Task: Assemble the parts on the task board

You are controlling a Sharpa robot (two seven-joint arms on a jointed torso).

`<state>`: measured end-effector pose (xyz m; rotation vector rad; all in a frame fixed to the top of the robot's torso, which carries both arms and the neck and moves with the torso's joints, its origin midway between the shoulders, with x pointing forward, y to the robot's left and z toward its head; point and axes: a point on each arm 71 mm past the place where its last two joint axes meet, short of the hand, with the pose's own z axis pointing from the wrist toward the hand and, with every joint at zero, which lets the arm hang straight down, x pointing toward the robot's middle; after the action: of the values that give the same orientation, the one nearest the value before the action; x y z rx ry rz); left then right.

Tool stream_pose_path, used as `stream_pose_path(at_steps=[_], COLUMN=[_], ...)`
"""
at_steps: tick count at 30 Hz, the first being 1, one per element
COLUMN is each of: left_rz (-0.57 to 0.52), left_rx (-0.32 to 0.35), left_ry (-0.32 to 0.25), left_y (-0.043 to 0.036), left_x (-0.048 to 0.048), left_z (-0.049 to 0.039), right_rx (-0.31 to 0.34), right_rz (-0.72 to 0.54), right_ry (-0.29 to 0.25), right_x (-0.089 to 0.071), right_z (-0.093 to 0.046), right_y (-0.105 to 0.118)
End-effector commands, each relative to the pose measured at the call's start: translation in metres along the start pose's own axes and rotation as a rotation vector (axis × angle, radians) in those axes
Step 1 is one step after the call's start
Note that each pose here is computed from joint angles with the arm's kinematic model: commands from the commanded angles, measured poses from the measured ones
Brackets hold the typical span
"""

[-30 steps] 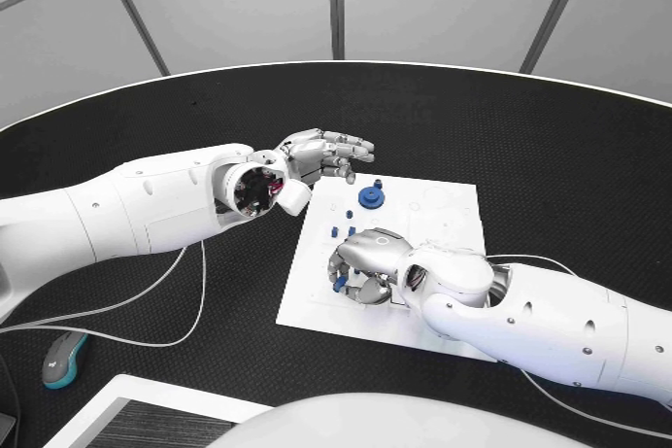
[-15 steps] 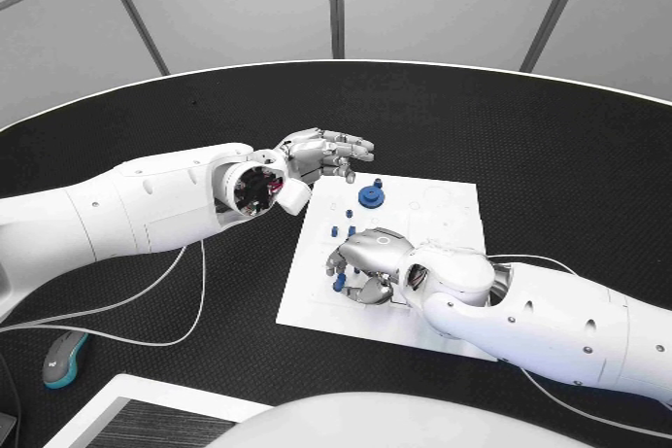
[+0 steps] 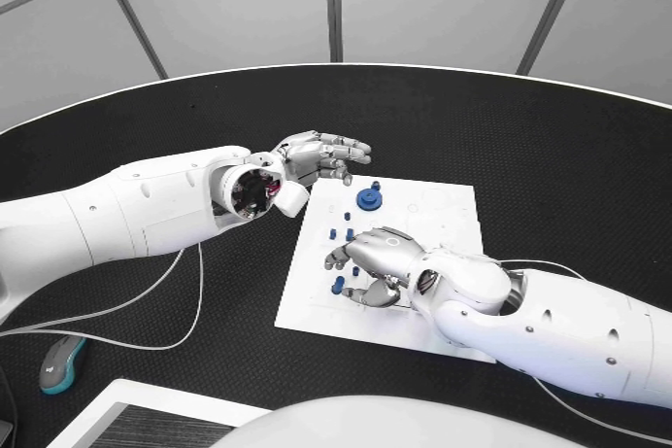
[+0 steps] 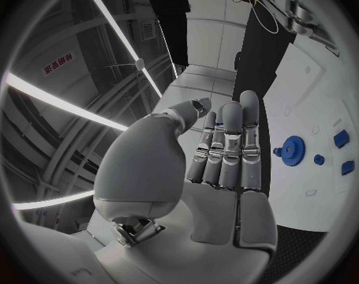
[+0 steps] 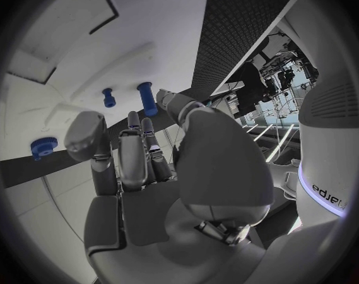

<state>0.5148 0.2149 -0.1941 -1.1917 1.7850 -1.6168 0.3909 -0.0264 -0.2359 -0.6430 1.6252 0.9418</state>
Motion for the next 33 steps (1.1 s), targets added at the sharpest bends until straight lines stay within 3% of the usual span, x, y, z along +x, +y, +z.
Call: stream_pose_path(at_steps=[1,3,6,10,14,18,24,33], left_rz=[0.000,0.000,0.001,0.001,0.002,0.001,0.000,-0.002], left_rx=[0.000,0.000,0.001,0.001,0.004,0.007,0.007,0.005], left_ry=[-0.002,-0.003,-0.007,-0.014,-0.022,-0.028,-0.030,-0.027], left_y=[0.0000,0.0000,0.0001,0.0001,0.0000,0.0002,0.0014,0.0026], left_x=[-0.0010,-0.0018,-0.0037,-0.0064,-0.0096,-0.0123,-0.0145,-0.0145], left_z=[-0.0001,-0.0003,-0.0006,-0.0014,-0.0038,-0.0060,-0.0076,-0.0077], right_rx=[0.014,0.044,0.154,0.328,0.517,0.641,0.715,0.752], right_rz=[0.033,0.077,0.179,0.300,0.368,0.407,0.377,0.341], right_ry=[-0.104,-0.158,-0.211,-0.224,-0.205,-0.183,-0.168,-0.128], right_x=[-0.014,-0.026,-0.046,-0.058,-0.059,-0.046,-0.032,-0.022], right_z=[-0.023,-0.037,-0.064,-0.099,-0.136,-0.162,-0.178,-0.177], right_y=[-0.006,-0.013,-0.035,-0.064,-0.090,-0.099,-0.098,-0.093])
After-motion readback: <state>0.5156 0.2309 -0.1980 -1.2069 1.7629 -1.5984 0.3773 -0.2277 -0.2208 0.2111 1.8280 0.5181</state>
